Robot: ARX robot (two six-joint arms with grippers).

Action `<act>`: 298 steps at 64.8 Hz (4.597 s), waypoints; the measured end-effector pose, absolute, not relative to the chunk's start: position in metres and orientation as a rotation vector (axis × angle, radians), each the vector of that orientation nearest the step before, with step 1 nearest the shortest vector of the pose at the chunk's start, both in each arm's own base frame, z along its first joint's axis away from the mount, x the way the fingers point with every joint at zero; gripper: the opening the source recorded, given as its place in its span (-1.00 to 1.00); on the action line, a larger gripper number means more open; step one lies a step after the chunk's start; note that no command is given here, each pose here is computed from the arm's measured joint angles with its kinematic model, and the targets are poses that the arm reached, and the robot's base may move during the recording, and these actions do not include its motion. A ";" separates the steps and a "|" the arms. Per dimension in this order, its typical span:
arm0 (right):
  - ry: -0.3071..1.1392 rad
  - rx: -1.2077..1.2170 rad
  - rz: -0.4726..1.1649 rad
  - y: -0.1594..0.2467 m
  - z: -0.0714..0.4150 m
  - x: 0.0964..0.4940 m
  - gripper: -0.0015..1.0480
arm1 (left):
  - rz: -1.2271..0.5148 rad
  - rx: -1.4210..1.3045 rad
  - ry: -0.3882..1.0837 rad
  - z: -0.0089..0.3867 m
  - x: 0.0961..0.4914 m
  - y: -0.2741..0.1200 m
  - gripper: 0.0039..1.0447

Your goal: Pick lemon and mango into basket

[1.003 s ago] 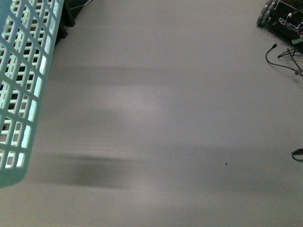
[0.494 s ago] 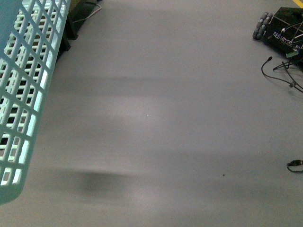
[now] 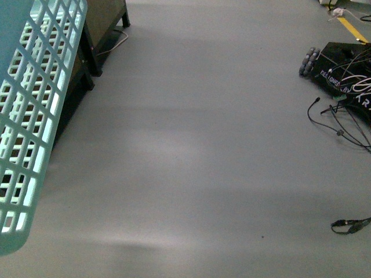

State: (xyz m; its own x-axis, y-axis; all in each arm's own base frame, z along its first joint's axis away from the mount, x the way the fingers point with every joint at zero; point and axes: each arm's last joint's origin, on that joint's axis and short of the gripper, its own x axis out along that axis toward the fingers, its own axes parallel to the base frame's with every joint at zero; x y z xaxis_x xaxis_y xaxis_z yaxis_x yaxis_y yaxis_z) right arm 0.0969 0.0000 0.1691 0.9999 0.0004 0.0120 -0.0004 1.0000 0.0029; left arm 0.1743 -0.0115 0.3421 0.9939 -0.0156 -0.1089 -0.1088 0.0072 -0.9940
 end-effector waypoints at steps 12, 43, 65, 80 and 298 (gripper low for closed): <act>-0.012 0.003 0.000 0.000 0.169 0.097 0.83 | 0.073 -1.564 0.098 0.342 0.174 -0.012 -0.91; -0.012 0.003 0.000 0.000 0.169 0.097 0.83 | 0.073 -1.564 0.098 0.342 0.174 -0.012 -0.91; -0.012 0.003 0.000 0.000 0.169 0.097 0.83 | 0.073 -1.563 0.098 0.342 0.174 -0.012 -0.91; -0.012 0.003 0.000 0.000 0.169 0.097 0.83 | 0.073 -1.563 0.098 0.342 0.174 -0.012 -0.91; -0.012 0.003 0.002 0.000 0.169 0.097 0.83 | 0.067 -1.569 0.098 0.344 0.174 -0.012 -0.91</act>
State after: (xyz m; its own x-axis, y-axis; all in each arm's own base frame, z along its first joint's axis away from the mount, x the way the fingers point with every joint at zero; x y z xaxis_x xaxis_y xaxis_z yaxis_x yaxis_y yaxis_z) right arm 0.0968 0.0000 0.1691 0.9999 0.0019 0.0120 -0.0019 1.0000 0.0028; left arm 0.1740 -0.0122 0.3437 0.9943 -0.0194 -0.1047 -0.1047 0.0012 -0.9945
